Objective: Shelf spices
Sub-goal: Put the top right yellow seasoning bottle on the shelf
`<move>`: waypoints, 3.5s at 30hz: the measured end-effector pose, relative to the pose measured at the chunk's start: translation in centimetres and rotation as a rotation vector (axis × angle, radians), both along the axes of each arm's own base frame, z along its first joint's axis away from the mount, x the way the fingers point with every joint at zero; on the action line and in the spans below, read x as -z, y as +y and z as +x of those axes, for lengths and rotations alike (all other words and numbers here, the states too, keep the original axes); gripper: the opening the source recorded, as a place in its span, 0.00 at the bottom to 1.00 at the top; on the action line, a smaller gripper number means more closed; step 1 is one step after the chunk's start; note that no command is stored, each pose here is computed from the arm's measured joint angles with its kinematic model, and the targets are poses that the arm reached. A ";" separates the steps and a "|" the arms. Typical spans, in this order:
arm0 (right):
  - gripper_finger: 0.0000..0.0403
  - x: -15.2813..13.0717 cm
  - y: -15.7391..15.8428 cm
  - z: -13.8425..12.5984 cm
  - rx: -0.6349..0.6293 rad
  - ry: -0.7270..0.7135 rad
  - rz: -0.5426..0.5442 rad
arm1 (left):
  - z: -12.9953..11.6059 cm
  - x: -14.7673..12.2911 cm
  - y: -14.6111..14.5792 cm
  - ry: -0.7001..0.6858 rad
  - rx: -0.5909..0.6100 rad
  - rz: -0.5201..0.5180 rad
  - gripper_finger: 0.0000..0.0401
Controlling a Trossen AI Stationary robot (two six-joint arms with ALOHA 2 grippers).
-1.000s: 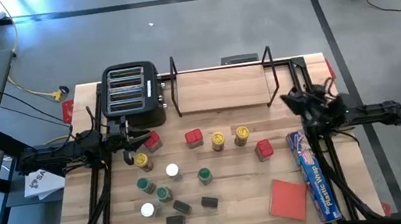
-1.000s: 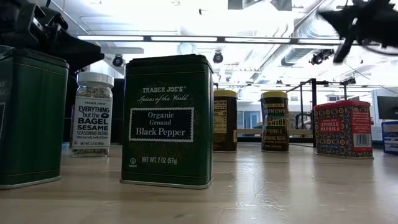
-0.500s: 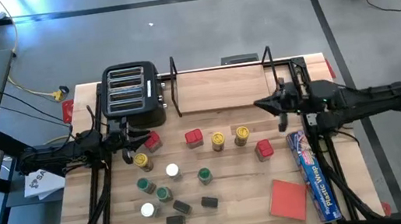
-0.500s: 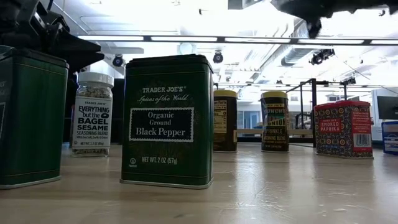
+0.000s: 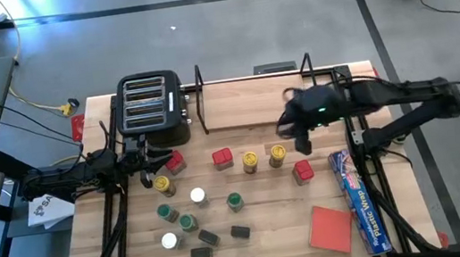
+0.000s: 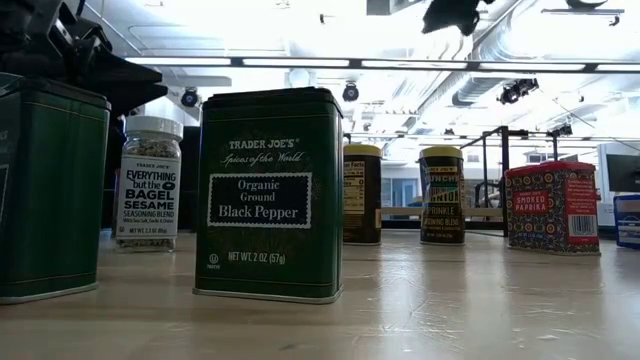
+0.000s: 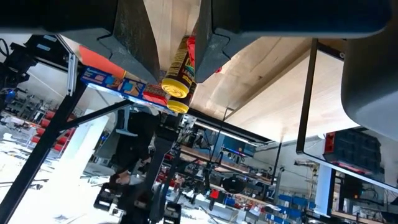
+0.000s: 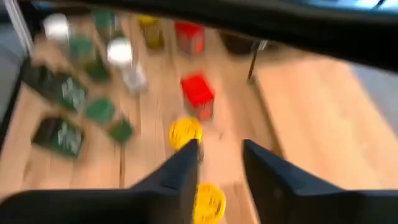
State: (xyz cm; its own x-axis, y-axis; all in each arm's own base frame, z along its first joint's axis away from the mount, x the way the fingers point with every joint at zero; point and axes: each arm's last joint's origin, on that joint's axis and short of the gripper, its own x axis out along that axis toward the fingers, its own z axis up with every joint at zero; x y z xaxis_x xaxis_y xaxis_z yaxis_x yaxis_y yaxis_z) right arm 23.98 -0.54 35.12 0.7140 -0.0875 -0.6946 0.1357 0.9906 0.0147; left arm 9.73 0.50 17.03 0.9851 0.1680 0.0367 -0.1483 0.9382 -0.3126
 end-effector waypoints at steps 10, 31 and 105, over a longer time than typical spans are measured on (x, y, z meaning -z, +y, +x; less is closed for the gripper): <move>0.84 6.4 -0.6 5.5 -0.053 0.431 -0.004 | 0.0 0.0 0.0 0.003 0.000 0.000 0.24; 0.86 10.7 -2.1 7.5 -0.043 0.607 0.081 | 0.0 0.0 0.0 0.005 0.000 0.001 0.24; 0.52 4.4 -27.5 6.7 0.256 0.754 0.078 | 0.0 0.0 0.0 0.005 -0.008 0.009 0.24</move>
State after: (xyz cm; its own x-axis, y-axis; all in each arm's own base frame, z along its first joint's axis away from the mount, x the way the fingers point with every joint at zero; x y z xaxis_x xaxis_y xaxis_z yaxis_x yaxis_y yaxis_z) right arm 30.63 -28.03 30.69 0.0138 -0.1167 -0.9931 0.3594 0.9274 -0.1040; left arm 9.72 0.52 16.99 0.9839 0.1756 0.0330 -0.1575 0.9398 -0.3031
